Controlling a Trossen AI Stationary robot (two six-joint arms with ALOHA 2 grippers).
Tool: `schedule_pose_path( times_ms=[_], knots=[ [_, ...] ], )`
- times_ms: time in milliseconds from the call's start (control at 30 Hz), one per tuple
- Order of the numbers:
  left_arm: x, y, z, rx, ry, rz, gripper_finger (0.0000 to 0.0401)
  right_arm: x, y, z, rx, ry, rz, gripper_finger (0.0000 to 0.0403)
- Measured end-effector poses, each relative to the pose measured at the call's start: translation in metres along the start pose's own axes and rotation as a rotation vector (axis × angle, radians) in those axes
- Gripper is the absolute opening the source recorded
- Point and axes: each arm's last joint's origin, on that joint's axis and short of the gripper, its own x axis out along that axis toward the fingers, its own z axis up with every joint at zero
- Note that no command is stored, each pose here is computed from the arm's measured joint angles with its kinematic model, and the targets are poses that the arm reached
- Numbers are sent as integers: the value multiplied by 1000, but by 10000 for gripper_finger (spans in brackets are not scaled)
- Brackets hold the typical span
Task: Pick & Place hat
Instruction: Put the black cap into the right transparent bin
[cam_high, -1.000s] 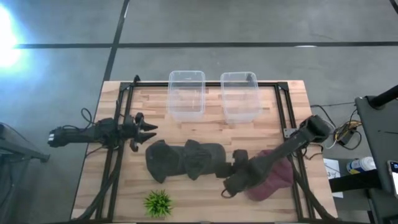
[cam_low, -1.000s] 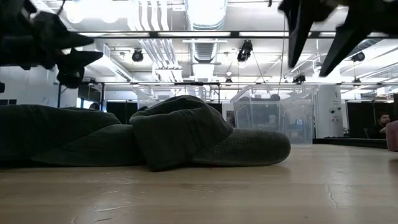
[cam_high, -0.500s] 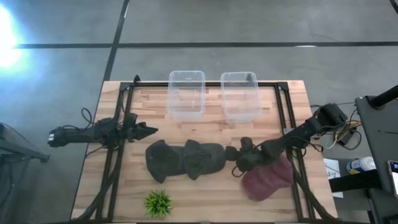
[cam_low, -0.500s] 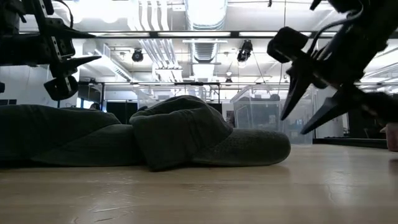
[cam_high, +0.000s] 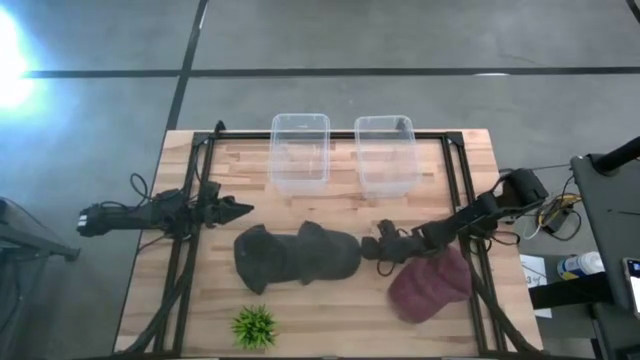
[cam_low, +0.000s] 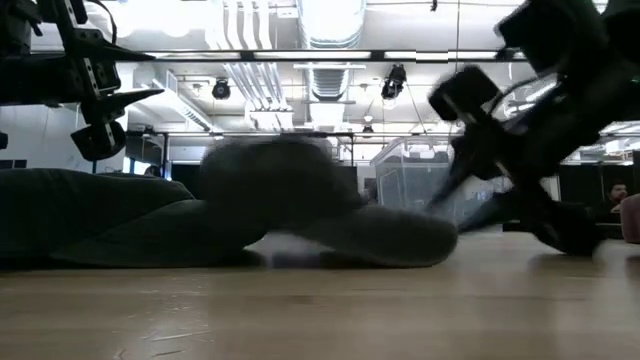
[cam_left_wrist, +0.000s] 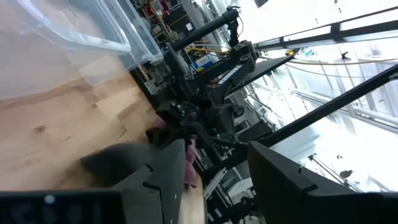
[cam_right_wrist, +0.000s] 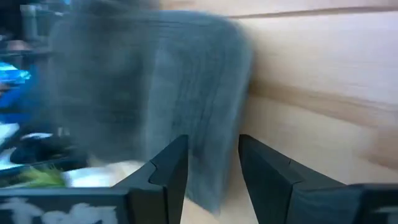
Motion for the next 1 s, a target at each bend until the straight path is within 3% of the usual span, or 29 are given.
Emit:
schedule_pose_path(
  times_ms=[367, 600, 767, 867, 1000],
  knots=[
    [0, 1, 1, 18, -45, 28, 169, 16, 24, 13, -104, 0, 54, 139],
    [1, 1, 1, 35, -44, 36, 169, 53, 50, 13, -190, 107, 81, 139],
    [1, 2, 1, 37, -39, 44, 169, 84, 67, 11, -236, 104, 102, 138],
    [1, 2, 0, 30, -37, 47, 169, 100, 72, 12, -245, 124, 102, 125],
    [1, 1, 1, -42, -29, 39, 169, 112, 80, 12, -241, 158, 119, 79]
  ],
)
